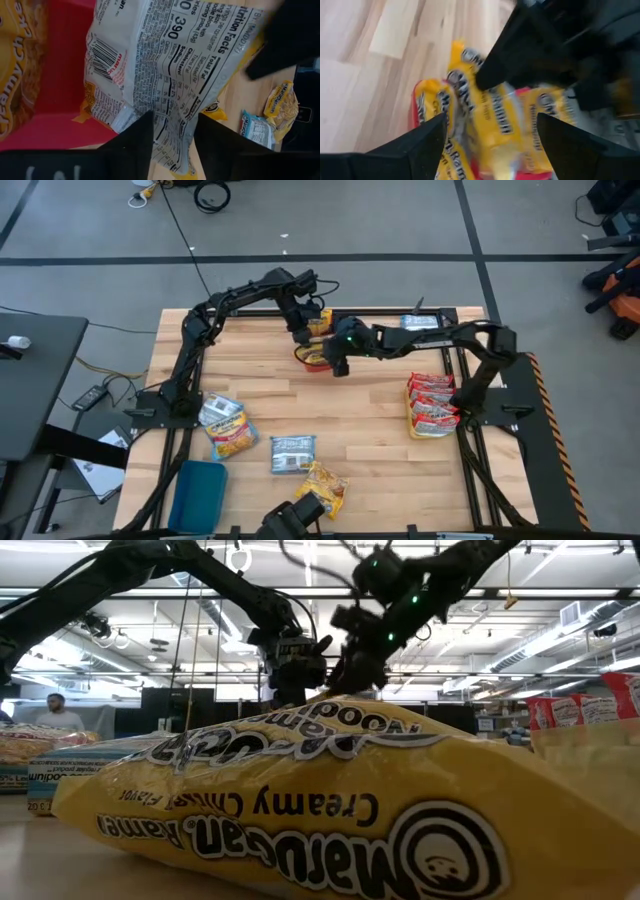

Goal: Sort Maruchan noodles
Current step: Put the yellow noodle pack into the pink bin

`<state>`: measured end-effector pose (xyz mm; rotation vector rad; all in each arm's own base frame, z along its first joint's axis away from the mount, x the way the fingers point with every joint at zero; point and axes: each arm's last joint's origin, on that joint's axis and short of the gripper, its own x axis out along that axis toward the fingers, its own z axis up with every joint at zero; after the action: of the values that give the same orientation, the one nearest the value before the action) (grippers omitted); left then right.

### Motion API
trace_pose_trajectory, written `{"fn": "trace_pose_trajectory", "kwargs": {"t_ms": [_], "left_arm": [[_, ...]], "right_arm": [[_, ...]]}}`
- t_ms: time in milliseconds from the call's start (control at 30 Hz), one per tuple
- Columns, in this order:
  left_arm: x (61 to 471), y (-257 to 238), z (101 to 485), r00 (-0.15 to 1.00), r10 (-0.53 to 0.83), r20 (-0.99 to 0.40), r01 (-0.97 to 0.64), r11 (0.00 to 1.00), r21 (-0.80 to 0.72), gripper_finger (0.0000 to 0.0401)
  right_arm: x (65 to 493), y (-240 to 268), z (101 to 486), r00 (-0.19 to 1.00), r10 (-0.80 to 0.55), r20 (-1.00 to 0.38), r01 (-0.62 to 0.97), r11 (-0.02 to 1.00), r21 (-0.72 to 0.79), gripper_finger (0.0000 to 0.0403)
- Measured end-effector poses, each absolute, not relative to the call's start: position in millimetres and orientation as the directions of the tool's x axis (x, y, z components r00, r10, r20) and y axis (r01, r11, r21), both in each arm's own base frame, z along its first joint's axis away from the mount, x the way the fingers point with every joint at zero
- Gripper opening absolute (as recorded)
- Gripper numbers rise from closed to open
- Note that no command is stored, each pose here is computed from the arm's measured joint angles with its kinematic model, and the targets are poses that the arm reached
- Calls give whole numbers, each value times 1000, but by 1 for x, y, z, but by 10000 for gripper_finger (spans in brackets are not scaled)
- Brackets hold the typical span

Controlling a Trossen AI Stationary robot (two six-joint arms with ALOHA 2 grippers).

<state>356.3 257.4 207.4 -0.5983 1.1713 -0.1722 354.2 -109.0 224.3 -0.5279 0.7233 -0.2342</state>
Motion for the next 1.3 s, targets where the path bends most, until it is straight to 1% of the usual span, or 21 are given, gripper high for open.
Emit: {"fn": "trace_pose_trajectory", "kwargs": {"t_ms": [100,200,367,500,600,667,767,867,1033,1167,1300], "left_arm": [[356,257,207,396,-428,-812,-176,833,-525,150],[356,257,207,396,-428,-812,-176,833,-525,153],[356,257,207,396,-429,-812,-182,830,-527,153],[354,259,209,389,-430,-815,-191,828,-528,154],[349,261,220,388,-437,-811,-207,817,-539,154],[343,263,237,399,-428,-811,-213,817,-536,154],[328,265,271,445,-397,-803,-213,824,-525,153],[316,265,301,513,-325,-795,-211,849,-484,153],[303,262,341,621,-216,-753,-205,883,-423,153],[302,262,354,672,-149,-725,-225,892,-391,153],[307,262,361,712,-114,-693,-230,895,-383,153]], "right_arm": [[357,-117,210,713,-362,-601,6,860,-511,298],[358,-124,200,696,-373,-614,11,860,-510,271],[359,-134,201,720,-384,-578,74,871,-486,202],[358,-142,203,754,-340,-562,139,919,-368,134],[355,-150,204,776,-291,-559,185,953,-240,87],[352,-156,203,786,-261,-560,211,965,-154,61],[348,-165,204,798,-244,-552,245,967,-73,32],[345,-174,207,816,-249,-522,279,960,-23,16],[344,-180,209,833,-252,-493,287,958,-6,15],[344,-175,204,845,-244,-476,276,961,-2,15],[338,-163,186,867,-260,-425,306,951,43,16]]}}
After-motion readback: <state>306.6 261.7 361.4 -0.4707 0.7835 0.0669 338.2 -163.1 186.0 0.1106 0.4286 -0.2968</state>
